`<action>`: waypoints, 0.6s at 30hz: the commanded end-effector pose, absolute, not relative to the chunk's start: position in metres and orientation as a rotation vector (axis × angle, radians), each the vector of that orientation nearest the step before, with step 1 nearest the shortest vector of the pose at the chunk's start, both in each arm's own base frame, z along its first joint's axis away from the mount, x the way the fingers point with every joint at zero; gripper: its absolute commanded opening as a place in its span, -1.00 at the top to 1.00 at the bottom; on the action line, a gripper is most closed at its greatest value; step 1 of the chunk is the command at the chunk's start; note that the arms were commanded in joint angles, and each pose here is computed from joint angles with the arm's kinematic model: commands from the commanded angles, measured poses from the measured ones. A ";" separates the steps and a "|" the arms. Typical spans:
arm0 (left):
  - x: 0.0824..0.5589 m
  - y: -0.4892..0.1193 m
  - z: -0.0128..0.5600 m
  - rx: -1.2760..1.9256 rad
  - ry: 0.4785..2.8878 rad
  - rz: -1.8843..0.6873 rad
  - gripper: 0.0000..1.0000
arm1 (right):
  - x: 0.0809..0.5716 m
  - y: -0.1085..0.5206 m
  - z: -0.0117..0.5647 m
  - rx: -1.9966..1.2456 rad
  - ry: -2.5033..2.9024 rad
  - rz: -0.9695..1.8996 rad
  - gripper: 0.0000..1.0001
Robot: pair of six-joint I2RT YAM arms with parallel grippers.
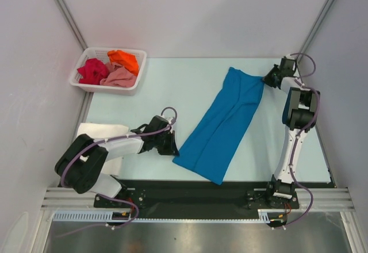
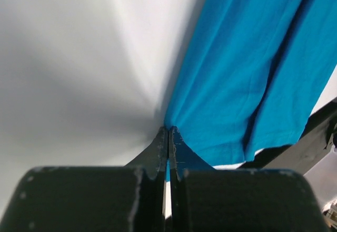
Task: Fold and stack the t-shirts
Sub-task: Fold the tshirt
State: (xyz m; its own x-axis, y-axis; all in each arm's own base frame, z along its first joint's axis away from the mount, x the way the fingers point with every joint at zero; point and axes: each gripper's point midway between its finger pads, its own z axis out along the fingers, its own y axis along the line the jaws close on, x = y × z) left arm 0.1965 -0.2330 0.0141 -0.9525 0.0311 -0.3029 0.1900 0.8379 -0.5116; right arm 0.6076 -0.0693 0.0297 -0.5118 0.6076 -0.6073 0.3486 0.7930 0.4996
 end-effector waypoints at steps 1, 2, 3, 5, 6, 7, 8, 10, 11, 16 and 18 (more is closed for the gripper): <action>0.165 -0.226 0.002 0.131 2.819 -0.751 0.99 | 0.647 -0.043 0.055 0.584 2.069 0.446 0.81; 0.164 -0.230 0.005 0.095 2.814 -0.764 0.99 | 0.652 -0.029 0.050 0.557 2.072 0.459 0.81; 0.164 -0.235 0.007 0.086 2.798 -0.776 0.99 | 0.658 -0.019 0.053 0.529 2.063 0.472 0.81; 0.157 -0.242 0.007 0.034 2.793 -0.799 0.99 | 0.673 0.003 0.066 0.482 2.036 0.496 0.81; 0.158 -0.248 0.009 0.017 2.763 -0.833 0.99 | 0.677 0.011 0.055 0.481 2.045 0.508 0.82; 0.155 -0.252 0.009 0.004 2.760 -0.855 1.00 | 0.686 0.016 0.065 0.488 2.014 0.528 0.82; 0.155 -0.256 0.009 -0.046 2.755 -0.870 0.99 | 0.689 0.023 0.063 0.487 2.012 0.543 0.82; 0.152 -0.263 0.007 -0.058 2.752 -0.880 0.99 | 0.698 0.039 0.060 0.488 1.982 0.580 0.82; 0.154 -0.270 0.010 -0.072 2.736 -0.906 0.99 | 0.705 0.044 0.069 0.484 1.948 0.596 0.82; 0.154 -0.297 0.013 -0.053 2.733 -0.931 0.99 | 0.722 0.057 0.065 0.513 1.889 0.628 0.85; 0.158 -0.303 0.013 -0.067 2.727 -0.926 0.99 | 0.726 0.075 0.067 0.524 1.865 0.652 0.87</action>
